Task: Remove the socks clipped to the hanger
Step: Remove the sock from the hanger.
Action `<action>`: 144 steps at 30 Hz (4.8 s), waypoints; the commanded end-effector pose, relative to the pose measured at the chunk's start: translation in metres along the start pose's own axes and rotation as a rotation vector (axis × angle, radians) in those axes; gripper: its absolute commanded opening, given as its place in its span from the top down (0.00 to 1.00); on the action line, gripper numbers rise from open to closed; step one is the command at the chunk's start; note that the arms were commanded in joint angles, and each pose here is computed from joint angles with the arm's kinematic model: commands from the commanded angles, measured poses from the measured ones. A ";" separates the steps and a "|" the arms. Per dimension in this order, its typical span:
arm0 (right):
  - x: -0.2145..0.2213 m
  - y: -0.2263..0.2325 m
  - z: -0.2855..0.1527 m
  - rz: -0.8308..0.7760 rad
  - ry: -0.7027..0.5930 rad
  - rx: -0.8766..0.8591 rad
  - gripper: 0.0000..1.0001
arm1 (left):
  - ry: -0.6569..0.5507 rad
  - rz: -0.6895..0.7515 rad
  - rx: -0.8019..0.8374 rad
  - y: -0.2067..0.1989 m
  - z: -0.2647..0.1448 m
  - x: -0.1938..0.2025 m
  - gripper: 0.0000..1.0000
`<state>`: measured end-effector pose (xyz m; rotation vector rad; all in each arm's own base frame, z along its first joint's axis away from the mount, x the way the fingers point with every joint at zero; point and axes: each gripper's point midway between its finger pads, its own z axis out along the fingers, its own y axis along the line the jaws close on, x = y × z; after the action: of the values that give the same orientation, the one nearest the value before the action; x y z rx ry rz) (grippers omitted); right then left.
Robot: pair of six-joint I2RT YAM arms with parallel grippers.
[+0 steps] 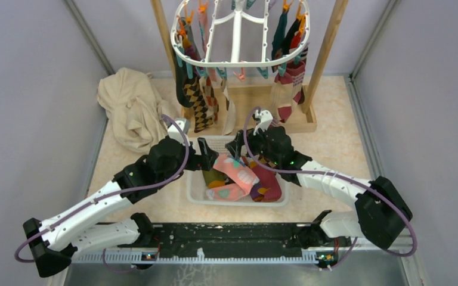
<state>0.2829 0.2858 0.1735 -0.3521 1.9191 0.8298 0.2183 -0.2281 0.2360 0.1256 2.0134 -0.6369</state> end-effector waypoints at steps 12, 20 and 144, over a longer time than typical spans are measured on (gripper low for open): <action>-0.083 -0.003 0.064 -0.063 -0.317 0.144 0.04 | 0.002 -0.018 -0.056 0.011 -0.006 -0.002 0.01; -0.084 -0.022 0.079 -0.065 -0.312 0.254 0.04 | -0.006 -0.018 -0.076 0.016 -0.011 -0.004 0.01; -0.075 0.020 -0.014 -0.135 -0.264 0.159 1.00 | -0.446 -0.155 -0.036 -0.081 0.057 -0.219 0.19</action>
<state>0.2960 0.2741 0.2248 -0.2747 1.7483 0.5775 0.3429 -0.2824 0.4019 -0.1527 1.6777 -0.5944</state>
